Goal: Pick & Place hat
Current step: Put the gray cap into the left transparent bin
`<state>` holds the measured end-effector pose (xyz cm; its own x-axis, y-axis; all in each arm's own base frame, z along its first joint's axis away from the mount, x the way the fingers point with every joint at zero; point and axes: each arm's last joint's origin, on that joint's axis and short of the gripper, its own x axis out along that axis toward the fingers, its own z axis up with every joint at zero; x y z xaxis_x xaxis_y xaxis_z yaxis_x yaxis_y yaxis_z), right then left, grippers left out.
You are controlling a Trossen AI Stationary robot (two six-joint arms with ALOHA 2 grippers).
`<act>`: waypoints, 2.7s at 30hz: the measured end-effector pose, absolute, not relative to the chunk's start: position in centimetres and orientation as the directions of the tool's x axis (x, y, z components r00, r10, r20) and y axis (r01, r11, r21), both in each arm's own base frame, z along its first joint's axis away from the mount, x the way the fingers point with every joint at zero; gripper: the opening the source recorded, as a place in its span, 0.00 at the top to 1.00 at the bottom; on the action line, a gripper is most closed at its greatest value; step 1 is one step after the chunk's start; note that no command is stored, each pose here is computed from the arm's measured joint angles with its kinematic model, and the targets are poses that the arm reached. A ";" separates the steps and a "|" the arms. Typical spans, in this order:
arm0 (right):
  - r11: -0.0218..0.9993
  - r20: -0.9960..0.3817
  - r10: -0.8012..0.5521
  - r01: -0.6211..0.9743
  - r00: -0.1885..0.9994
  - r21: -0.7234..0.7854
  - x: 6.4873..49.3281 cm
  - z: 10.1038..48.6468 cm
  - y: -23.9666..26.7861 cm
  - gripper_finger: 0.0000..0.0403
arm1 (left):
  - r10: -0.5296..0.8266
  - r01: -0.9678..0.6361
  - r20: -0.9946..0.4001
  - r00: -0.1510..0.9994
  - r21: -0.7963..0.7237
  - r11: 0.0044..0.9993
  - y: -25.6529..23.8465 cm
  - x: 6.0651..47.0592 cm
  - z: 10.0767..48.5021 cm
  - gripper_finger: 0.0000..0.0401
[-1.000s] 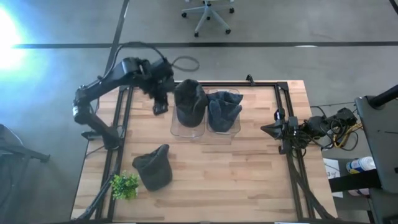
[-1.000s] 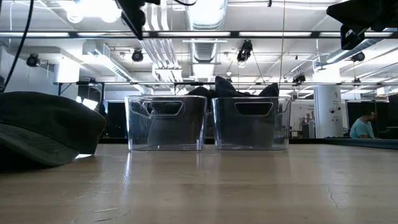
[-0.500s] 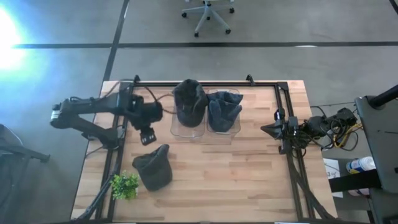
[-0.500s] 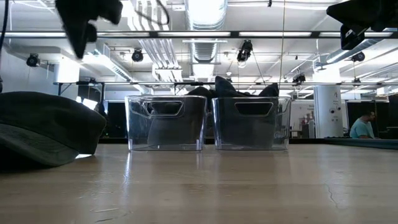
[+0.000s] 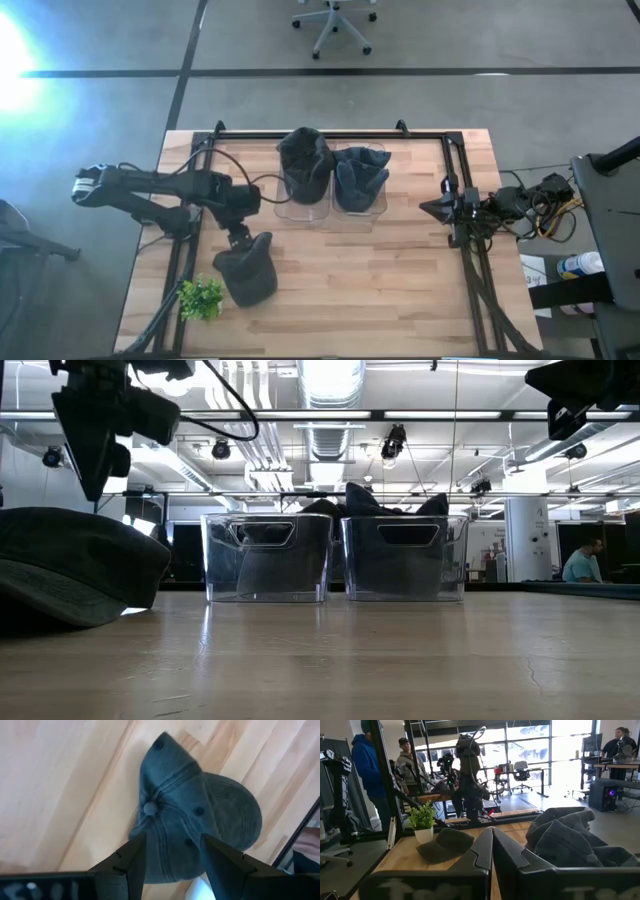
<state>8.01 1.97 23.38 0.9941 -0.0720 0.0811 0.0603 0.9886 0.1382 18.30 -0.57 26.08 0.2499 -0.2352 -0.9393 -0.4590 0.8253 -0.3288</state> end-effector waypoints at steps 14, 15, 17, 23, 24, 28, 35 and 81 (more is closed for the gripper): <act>0.988 0.081 -0.072 0.060 0.994 0.142 8.0 23.4 2.0 0.98 | -0.441 -0.409 -0.868 0.229 -0.496 0.766 -2.5 18.2 23.2 0.56; 0.988 0.081 -0.072 0.060 0.994 0.141 8.0 23.4 2.0 0.98 | -0.446 -0.404 -0.867 0.223 -0.498 0.767 -2.7 18.1 23.0 0.56; 0.989 0.081 -0.072 0.061 0.994 0.138 8.0 23.4 2.0 0.98 | -0.454 -0.391 -0.863 0.220 -0.505 0.770 -3.1 18.1 22.7 0.56; 0.988 0.081 -0.072 0.061 0.994 0.139 8.0 23.4 2.0 0.98 | -0.445 -0.385 -0.863 0.240 -0.505 0.772 -3.5 18.1 21.3 0.56; 0.989 0.081 -0.072 0.060 0.994 0.138 8.0 23.4 2.0 0.98 | -0.444 -0.390 -0.863 0.239 -0.504 0.770 -3.5 18.1 21.0 0.56; 0.988 0.081 -0.072 0.060 0.994 0.142 8.0 23.4 2.0 0.98 | -0.448 -0.377 -0.851 0.275 -0.524 0.764 -3.6 18.2 19.8 0.56; 0.988 0.081 -0.072 0.060 0.994 0.142 8.0 23.4 2.0 0.98 | -0.470 -0.308 -0.797 0.380 -0.588 0.748 -3.7 18.7 18.0 0.57; 0.992 0.028 0.124 -0.123 0.992 -0.037 8.3 22.7 2.0 0.98 | 0.347 -0.206 -0.757 0.553 0.279 0.938 -0.1 24.3 34.3 1.00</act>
